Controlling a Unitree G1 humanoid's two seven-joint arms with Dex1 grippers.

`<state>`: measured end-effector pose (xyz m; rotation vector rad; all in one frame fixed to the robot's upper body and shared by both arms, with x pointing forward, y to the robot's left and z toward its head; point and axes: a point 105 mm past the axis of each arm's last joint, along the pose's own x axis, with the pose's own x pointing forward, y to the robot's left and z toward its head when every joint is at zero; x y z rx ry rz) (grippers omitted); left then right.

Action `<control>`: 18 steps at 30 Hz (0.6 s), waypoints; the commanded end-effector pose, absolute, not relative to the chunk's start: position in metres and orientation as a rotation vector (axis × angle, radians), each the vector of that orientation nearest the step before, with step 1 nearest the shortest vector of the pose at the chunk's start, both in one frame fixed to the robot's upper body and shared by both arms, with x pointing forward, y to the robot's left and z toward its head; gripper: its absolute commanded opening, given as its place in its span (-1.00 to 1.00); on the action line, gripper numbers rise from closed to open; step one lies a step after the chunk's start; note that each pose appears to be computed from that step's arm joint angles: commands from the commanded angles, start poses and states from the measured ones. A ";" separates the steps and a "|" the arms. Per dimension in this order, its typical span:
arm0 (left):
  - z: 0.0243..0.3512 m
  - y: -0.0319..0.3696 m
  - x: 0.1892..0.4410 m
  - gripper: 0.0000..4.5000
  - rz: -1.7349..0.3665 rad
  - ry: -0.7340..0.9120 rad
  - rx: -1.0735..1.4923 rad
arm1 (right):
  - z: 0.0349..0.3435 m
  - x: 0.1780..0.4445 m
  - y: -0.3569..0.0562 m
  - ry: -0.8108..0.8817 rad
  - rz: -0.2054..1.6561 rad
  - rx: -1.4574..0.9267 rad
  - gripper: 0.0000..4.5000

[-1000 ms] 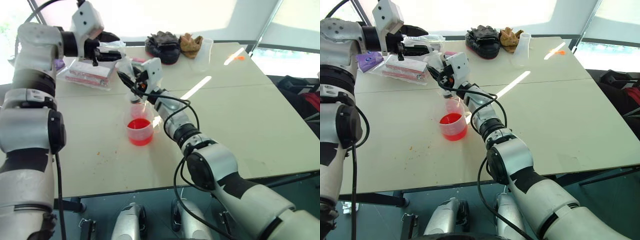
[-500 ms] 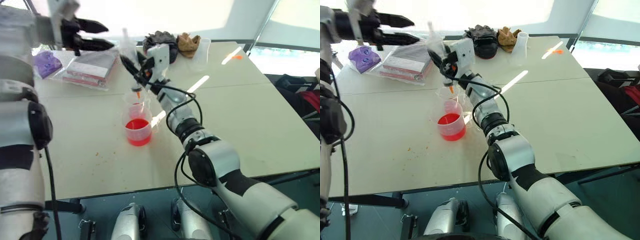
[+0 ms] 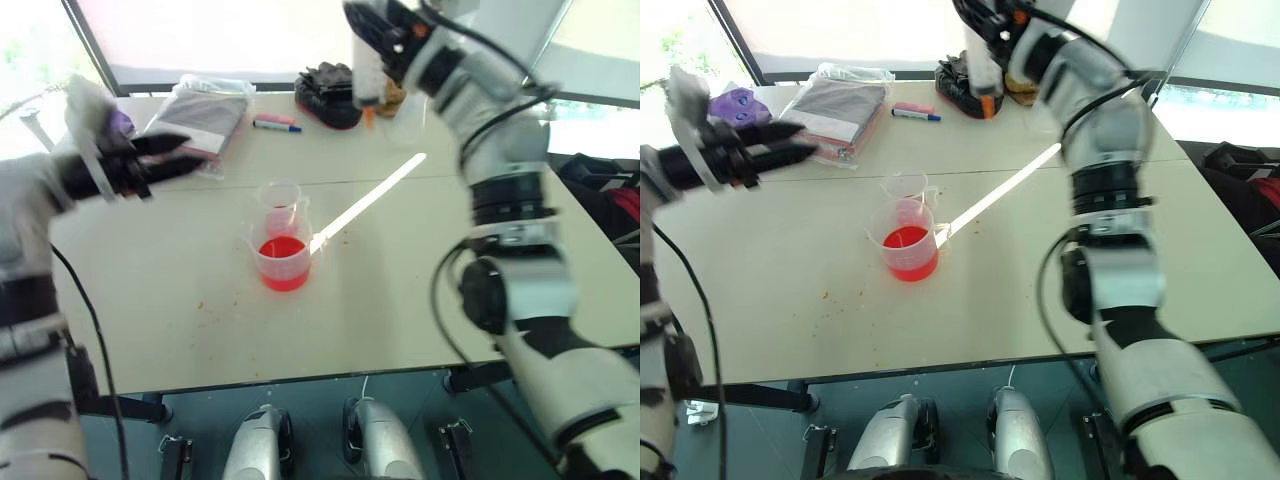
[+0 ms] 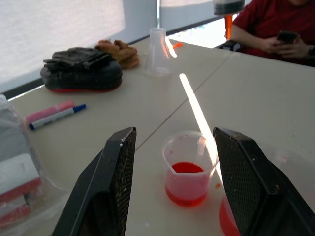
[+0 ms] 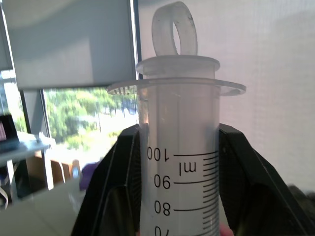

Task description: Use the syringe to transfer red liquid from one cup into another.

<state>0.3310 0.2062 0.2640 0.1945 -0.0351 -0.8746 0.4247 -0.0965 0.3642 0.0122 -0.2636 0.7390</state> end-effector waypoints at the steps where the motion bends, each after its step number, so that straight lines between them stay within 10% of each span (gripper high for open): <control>1: 0.280 0.190 0.307 0.15 -0.837 -0.145 0.169 | 0.317 0.418 -0.117 0.073 0.746 -0.044 -0.34; 7: 0.255 0.168 0.284 0.15 -0.847 -0.091 0.078 | 0.218 0.394 -0.154 0.594 0.708 0.073 -0.34; 18: 0.232 0.161 0.283 0.15 -0.772 -0.057 0.026 | 0.166 0.411 -0.125 0.709 0.539 0.377 -0.34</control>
